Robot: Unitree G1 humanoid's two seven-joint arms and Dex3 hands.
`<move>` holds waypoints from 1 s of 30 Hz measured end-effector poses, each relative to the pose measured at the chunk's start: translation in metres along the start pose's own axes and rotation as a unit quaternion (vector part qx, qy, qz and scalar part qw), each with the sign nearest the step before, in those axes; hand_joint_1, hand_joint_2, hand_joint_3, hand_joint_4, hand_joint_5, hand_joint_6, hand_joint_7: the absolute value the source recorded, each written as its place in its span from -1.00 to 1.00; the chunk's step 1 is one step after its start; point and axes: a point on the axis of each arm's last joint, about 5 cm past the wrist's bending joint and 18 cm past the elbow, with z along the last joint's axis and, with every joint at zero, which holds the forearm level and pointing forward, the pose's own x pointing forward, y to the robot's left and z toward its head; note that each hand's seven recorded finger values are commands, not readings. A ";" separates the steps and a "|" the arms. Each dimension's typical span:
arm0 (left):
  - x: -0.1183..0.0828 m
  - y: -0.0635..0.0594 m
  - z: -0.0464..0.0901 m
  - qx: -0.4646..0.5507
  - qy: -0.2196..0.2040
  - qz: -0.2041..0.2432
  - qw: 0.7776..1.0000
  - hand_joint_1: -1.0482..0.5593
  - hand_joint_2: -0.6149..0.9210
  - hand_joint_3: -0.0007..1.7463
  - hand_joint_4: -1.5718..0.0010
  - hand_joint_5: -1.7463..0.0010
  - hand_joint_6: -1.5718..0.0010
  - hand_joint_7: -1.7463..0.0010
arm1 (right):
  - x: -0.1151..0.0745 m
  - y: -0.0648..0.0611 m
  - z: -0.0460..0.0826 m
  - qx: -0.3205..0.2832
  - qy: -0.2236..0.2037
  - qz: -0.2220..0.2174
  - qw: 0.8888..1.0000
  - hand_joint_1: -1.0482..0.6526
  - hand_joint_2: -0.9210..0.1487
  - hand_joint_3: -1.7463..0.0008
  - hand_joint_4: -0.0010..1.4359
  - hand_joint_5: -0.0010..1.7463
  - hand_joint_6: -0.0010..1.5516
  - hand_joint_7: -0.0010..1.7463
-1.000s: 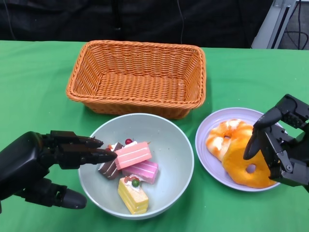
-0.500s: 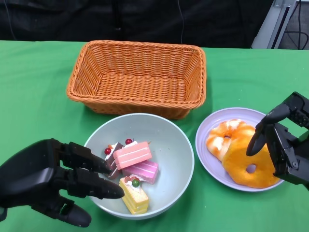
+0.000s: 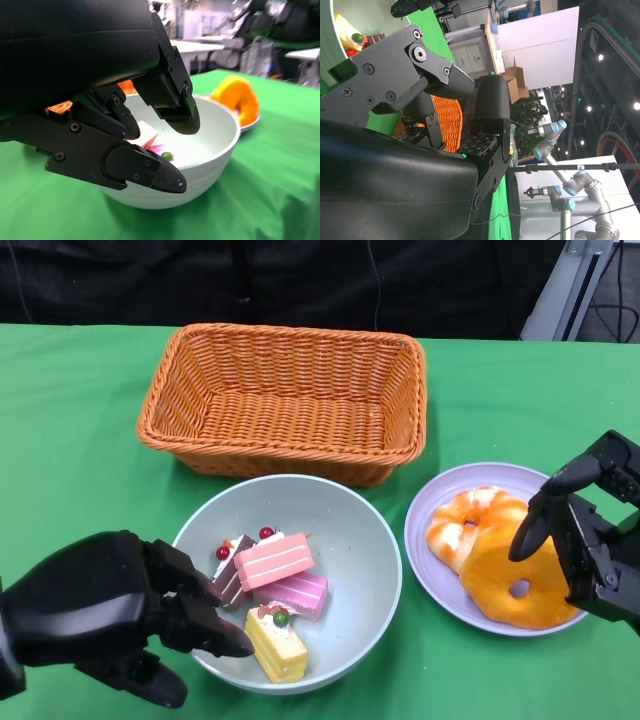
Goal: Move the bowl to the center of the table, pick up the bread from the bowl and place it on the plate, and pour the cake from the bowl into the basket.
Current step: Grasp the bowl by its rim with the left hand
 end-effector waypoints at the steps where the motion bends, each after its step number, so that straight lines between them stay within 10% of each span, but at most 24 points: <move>1: 0.000 0.000 0.000 0.002 0.005 -0.001 1.000 -0.47 0.98 -0.99 -0.20 0.95 -0.14 0.99 | 0.000 0.000 0.000 -0.003 -0.001 0.000 1.000 0.11 -0.24 -0.30 0.01 0.77 -0.11 0.39; 30: 0.014 -0.015 0.006 0.055 0.094 -0.092 0.990 -0.34 1.00 -0.95 -0.20 0.99 -0.19 0.99 | -0.003 0.003 0.001 -0.004 -0.011 -0.003 1.000 0.06 -0.18 -0.32 0.02 0.85 -0.13 0.45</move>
